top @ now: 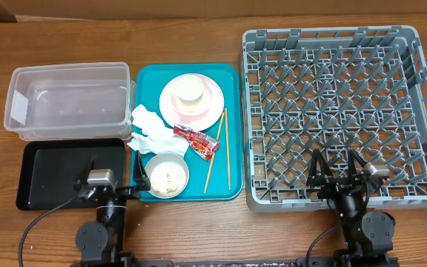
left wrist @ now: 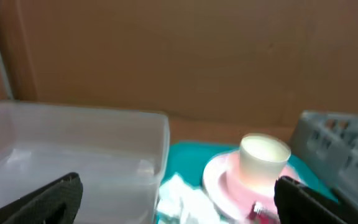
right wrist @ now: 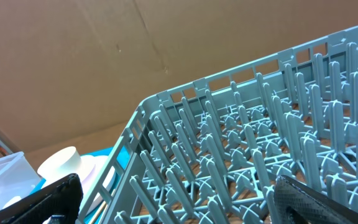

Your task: Sort waste into correct bins and load items into the dishwasher

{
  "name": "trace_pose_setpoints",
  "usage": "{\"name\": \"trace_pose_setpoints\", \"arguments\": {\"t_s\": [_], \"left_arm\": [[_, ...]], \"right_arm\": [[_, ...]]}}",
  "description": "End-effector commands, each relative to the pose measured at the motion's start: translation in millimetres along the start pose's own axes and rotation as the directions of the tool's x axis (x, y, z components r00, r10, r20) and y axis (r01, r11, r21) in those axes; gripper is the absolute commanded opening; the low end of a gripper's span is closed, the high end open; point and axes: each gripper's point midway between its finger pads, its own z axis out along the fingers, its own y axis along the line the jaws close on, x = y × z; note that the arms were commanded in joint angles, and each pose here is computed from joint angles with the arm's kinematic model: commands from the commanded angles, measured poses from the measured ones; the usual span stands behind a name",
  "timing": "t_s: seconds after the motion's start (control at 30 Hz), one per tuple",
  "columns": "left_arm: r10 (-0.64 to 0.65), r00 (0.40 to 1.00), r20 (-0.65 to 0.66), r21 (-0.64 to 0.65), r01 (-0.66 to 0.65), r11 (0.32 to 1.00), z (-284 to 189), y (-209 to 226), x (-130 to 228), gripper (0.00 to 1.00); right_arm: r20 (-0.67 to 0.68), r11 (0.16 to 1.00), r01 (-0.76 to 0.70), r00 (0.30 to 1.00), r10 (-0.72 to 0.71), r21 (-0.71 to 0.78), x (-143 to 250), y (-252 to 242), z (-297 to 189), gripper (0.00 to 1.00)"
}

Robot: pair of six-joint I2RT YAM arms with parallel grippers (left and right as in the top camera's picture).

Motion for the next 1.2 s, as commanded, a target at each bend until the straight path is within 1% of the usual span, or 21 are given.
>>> {"name": "trace_pose_setpoints", "arguments": {"t_s": [0.0, 0.07, 0.17, 0.27, 0.4, 0.5, 0.53, 0.57, 0.6, 0.67, 0.73, 0.77, 0.8, 0.87, 0.9, 0.93, 0.97, 1.0, 1.03, 1.1, 1.17], "left_arm": [[0.02, 0.994, 0.103, 0.181, -0.038, 0.983, -6, -33, -31, 1.0], [-0.047, 0.993, 0.108, 0.251, 0.018, 0.968, -12, -46, -49, 1.0], [-0.111, 0.992, 0.065, 0.268, 0.09, 0.959, -19, -52, -69, 1.0], [-0.11, 0.994, -0.006, 0.254, 0.108, 0.961, -25, -54, -85, 1.0], [-0.055, 0.994, -0.092, 0.271, 0.078, 0.959, -27, -63, -119, 1.0], [-0.037, 0.974, -0.223, 0.285, 0.101, 0.953, -17, -72, -145, 1.0], [-0.036, 0.958, -0.284, 0.292, 0.122, 0.949, -12, -76, -150, 1.0], [-0.04, 0.929, -0.367, 0.302, 0.16, 0.94, -6, -81, -154, 1.0], [-0.044, 0.905, -0.422, 0.303, 0.187, 0.934, -2, -84, -154, 1.0], [-0.058, 0.822, -0.566, 0.298, 0.27, 0.916, 7, -92, -151, 1.0], [-0.074, 0.709, -0.701, 0.277, 0.367, 0.888, 16, -101, -143, 1.0], [-0.092, 0.65, -0.755, 0.265, 0.429, 0.863, 21, -108, -139, 1.0], [-0.111, 0.606, -0.788, 0.251, 0.481, 0.84, 24, -113, -137, 1.0], [-0.183, 0.448, -0.875, 0.19, 0.666, 0.722, 35, -134, -133, 1.0], [-0.205, 0.371, -0.906, 0.148, 0.729, 0.669, 38, -140, -129, 1.0], [-0.216, 0.266, -0.94, 0.082, 0.786, 0.613, 47, -145, -117, 1.0], [-0.217, 0.231, -0.948, 0.056, 0.795, 0.604, 54, -145, -108, 1.0], [-0.236, 0.131, -0.963, -0.037, 0.802, 0.596, 67, -142, -84, 0.73], [-0.238, 0.078, -0.968, -0.081, 0.802, 0.592, 69, -143, -73, 0.62], [-0.225, -0.029, -0.974, -0.164, 0.776, 0.609, 68, -147, -47, 0.47], [-0.202, -0.084, -0.976, -0.201, 0.714, 0.671, 64, -152, -20, 0.34]], "right_arm": [[0.003, 1.0, 0.004, 1.0, -0.004, 0.001, 1, -2, 0, 1.0], [0.003, 1.0, 0.003, 1.0, -0.003, 0.002, 2, -2, 0, 1.0], [0.003, 1.0, 0.004, 1.0, -0.004, 0.001, 1, -2, 0, 1.0], [0.003, 1.0, 0.004, 1.0, -0.004, 0.001, 1, -2, 0, 1.0], [0.003, 1.0, 0.003, 1.0, -0.003, 0.002, 2, -2, 0, 1.0], [0.003, 1.0, 0.004, 1.0, -0.004, 0.002, 2, -2, 0, 1.0], [0.003, 1.0, 0.004, 1.0, -0.004, 0.001, 1, -2, 0, 1.0], [0.003, 1.0, 0.004, 1.0, -0.004, 0.002, 2, -2, 0, 1.0], [0.003, 1.0, 0.004, 1.0, -0.004, 0.002, 2, -2, 0, 1.0], [0.003, 1.0, 0.004, 1.0, -0.004, 0.002, 2, -2, 0, 1.0], [0.003, 1.0, 0.003, 1.0, -0.003, 0.002, 2, -2, 0, 1.0], [0.003, 1.0, 0.003, 1.0, -0.003, 0.002, 2, -2, 0, 1.0], [0.003, 1.0, 0.004, 1.0, -0.004, 0.002, 2, -2, 0, 1.0], [0.003, 1.0, 0.004, 1.0, -0.004, 0.001, 1, -2, 0, 1.0], [0.003, 1.0, 0.004, 1.0, -0.004, 0.001, 1, -2, 0, 1.0], [0.003, 1.0, 0.004, 1.0, -0.004, 0.002, 2, -2, 0, 1.0], [0.003, 1.0, 0.003, 1.0, -0.003, 0.001, 1, -2, 0, 1.0], [0.003, 1.0, 0.003, 1.0, -0.003, 0.002, 2, -2, 0, 1.0], [0.003, 1.0, 0.004, 1.0, -0.004, 0.002, 2, -2, 0, 1.0], [0.003, 1.0, 0.004, 1.0, -0.004, 0.002, 2, -2, 0, 1.0], [0.003, 1.0, 0.004, 1.0, -0.004, 0.002, 2, -2, 0, 1.0]]}}
